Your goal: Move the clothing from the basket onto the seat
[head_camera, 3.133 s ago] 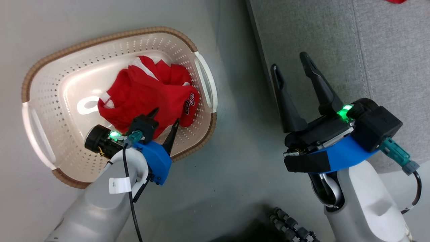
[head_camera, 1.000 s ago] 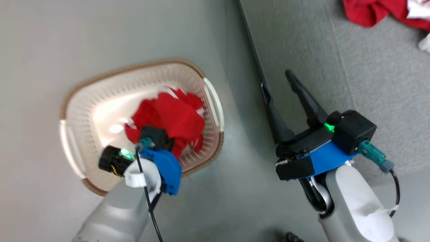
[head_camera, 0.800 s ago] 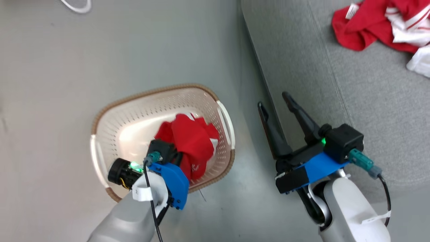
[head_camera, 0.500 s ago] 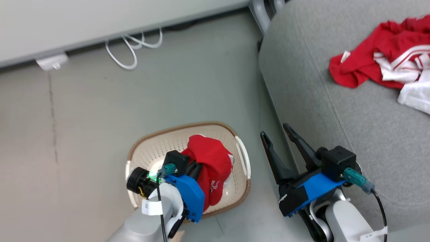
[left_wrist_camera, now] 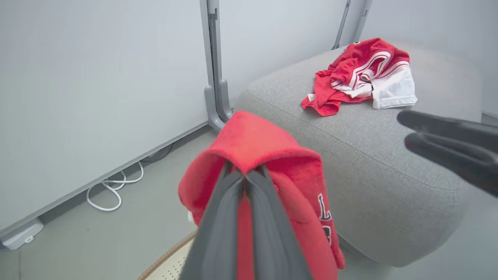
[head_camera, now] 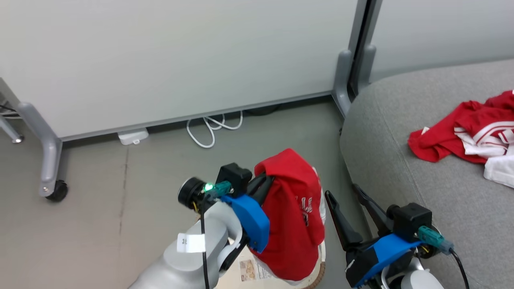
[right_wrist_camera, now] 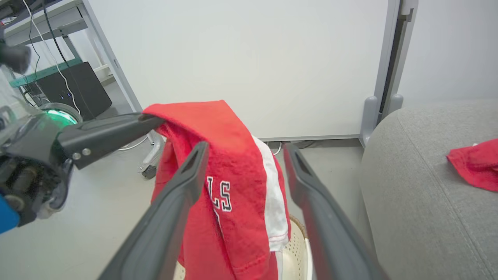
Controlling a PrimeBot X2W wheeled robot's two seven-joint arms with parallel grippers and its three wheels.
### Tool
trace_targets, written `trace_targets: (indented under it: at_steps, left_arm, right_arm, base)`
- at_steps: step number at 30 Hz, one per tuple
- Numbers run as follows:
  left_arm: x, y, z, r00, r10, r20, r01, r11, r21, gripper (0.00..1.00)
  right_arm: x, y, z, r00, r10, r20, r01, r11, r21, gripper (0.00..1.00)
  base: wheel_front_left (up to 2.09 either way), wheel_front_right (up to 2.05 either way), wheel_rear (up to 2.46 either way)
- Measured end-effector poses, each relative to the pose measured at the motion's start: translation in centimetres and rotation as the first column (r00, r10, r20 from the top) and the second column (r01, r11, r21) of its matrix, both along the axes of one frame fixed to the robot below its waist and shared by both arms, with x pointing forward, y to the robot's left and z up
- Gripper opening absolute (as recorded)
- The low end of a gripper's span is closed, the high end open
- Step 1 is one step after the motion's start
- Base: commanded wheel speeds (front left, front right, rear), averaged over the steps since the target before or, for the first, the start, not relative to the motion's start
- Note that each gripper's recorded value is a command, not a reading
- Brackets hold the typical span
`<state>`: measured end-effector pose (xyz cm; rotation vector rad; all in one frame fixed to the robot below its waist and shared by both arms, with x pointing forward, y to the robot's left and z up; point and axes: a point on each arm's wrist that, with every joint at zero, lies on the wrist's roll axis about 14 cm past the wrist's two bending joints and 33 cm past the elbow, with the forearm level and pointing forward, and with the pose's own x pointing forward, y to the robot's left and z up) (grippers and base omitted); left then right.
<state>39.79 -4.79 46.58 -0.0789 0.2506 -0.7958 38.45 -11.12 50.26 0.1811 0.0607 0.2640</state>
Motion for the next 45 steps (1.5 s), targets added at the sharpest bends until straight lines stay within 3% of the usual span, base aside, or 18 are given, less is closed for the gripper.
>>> trace_targets:
  at_steps: [7,16,35,45]
  left_arm:
    - [0.8,-0.4,5.9,0.990,-0.009,0.143,0.016,0.999,-0.049,0.00]
    - [0.8,-1.2,9.1,0.980,-0.032,0.196,0.050,0.995,-0.085,0.00]
    - [0.7,-1.7,9.1,0.982,-0.052,0.181,0.067,0.994,-0.081,0.00]
    - [0.6,-2.4,9.0,0.981,-0.076,0.178,0.092,0.992,-0.083,0.00]
  right_arm:
    - [-0.8,1.0,0.6,1.000,0.029,0.010,-0.029,1.000,0.004,1.00]
    - [-1.2,1.9,0.7,0.998,0.059,0.005,-0.059,0.998,0.001,1.00]
    - [-1.4,3.9,0.6,0.992,0.122,-0.010,-0.122,0.993,0.003,1.00]
    - [1.0,5.4,0.6,0.983,0.180,-0.047,-0.183,0.982,-0.054,1.00]
  base:
    - [0.00,0.00,0.00]
    - [0.00,0.00,0.00]
    - [0.00,0.00,0.00]
    - [0.00,0.00,0.00]
